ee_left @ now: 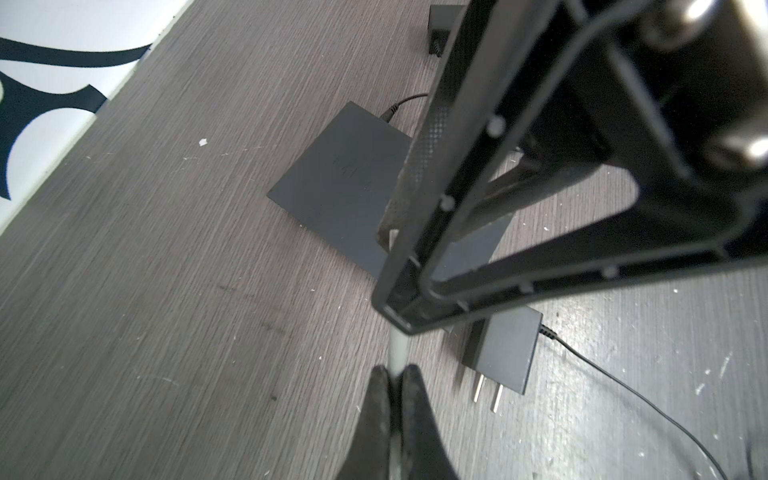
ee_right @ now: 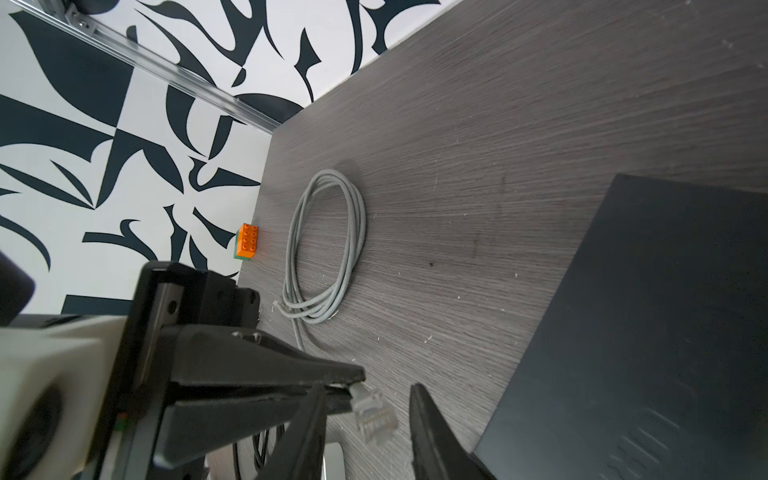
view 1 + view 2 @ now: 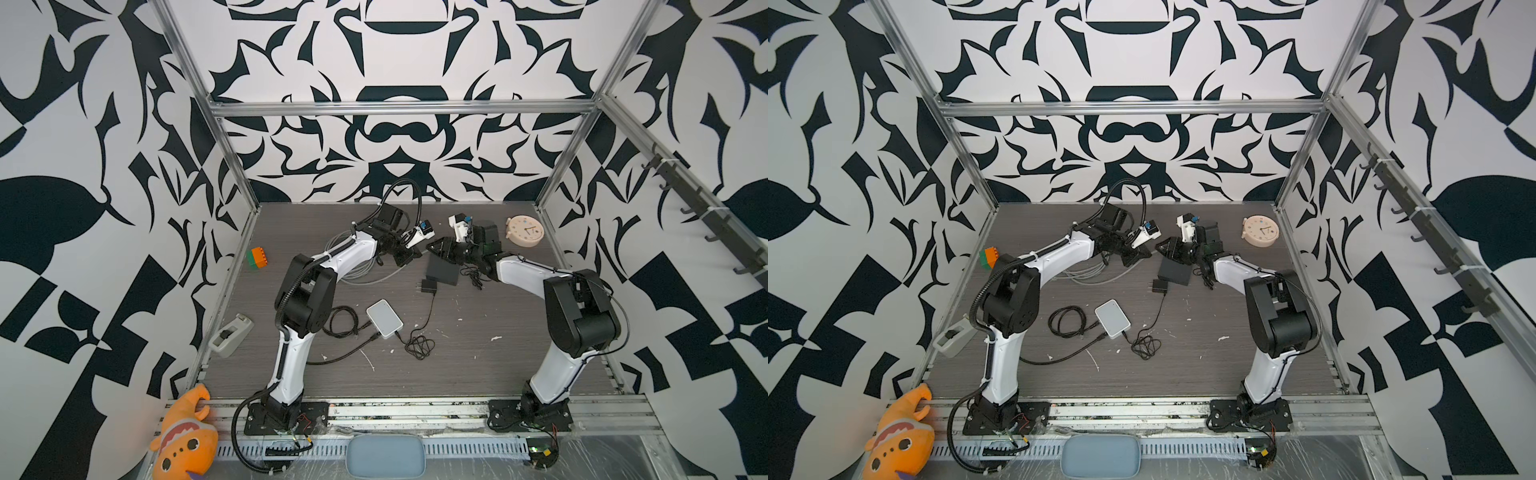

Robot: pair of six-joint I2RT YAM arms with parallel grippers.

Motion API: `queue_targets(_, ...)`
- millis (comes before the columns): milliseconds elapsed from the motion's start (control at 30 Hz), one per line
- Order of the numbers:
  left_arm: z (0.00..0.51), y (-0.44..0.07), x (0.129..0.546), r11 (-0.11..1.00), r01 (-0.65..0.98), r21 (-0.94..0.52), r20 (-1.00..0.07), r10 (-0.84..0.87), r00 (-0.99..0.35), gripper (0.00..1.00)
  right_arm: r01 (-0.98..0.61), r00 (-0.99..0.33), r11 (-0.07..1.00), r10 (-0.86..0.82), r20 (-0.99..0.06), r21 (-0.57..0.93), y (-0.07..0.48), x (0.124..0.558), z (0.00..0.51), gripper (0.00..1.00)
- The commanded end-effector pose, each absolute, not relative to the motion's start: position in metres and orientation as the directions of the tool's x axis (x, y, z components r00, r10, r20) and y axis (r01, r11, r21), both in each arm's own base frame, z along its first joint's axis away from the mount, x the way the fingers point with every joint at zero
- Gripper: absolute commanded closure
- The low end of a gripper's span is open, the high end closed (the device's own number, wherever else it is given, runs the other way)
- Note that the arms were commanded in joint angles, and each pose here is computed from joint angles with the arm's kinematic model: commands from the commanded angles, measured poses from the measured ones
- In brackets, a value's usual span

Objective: Insert the plug into the switch port

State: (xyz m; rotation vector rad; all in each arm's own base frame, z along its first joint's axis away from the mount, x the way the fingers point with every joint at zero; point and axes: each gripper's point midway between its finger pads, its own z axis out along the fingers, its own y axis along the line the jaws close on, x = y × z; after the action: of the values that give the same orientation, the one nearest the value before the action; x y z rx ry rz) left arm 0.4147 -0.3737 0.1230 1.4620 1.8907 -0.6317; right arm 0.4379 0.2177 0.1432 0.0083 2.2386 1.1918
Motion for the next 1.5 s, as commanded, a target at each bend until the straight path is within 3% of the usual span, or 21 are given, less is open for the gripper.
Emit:
queue_targets(0, 0.136, -0.378, 0.412, 0.232, 0.972, 0.04, -0.764, 0.634, -0.12, 1.0, -0.338, -0.781, 0.587, 0.262, -0.567, 0.736, 0.222, 0.447, 0.171, 0.66)
queue_targets(567, 0.134, -0.378, 0.417, 0.258, 0.964, 0.06, -0.764, 0.634, -0.122, 1.0, -0.361, -0.813, 0.53, 0.223, -0.537, 0.767, 0.232, 0.443, 0.166, 0.93)
queue_targets(667, 0.133, -0.376, 0.423, 0.293, 0.954, 0.057, -0.759, 0.634, -0.149, 0.8, -0.389, -0.809, 0.519, 0.203, -0.552, 0.761, 0.234, 0.439, 0.169, 0.96)
queue_targets(767, 0.137, -0.374, 0.421, 0.292, 0.956, 0.002, -0.778, 0.601, -0.182, 0.75, -0.433, -0.799, 0.511, 0.163, -0.579, 0.742, 0.235, 0.433, 0.169, 0.99)
queue_targets(933, 0.145, -0.369, 0.413, 0.231, 0.962, -0.145, -0.807, 0.535, -0.25, 0.58, -0.558, -0.741, 0.479, 0.081, -0.667, 0.678, 0.24, 0.423, 0.169, 0.99)
queue_targets(1100, 0.148, -0.36, 0.401, 0.107, 0.947, -0.303, -0.819, 0.478, -0.316, 0.55, -0.686, -0.65, 0.435, -0.007, -0.76, 0.583, 0.239, 0.412, 0.17, 0.99)
queue_targets(1300, 0.138, -0.361, 0.395, 0.062, 0.932, -0.358, -0.805, 0.484, -0.342, 0.56, -0.81, -0.527, 0.337, -0.062, -0.848, 0.479, 0.244, 0.397, 0.176, 0.99)
queue_targets(1467, 0.135, -0.362, 0.386, 0.01, 0.913, -0.409, -0.802, 0.474, -0.365, 0.55, -0.833, -0.498, 0.322, -0.082, -0.863, 0.45, 0.244, 0.397, 0.174, 0.99)
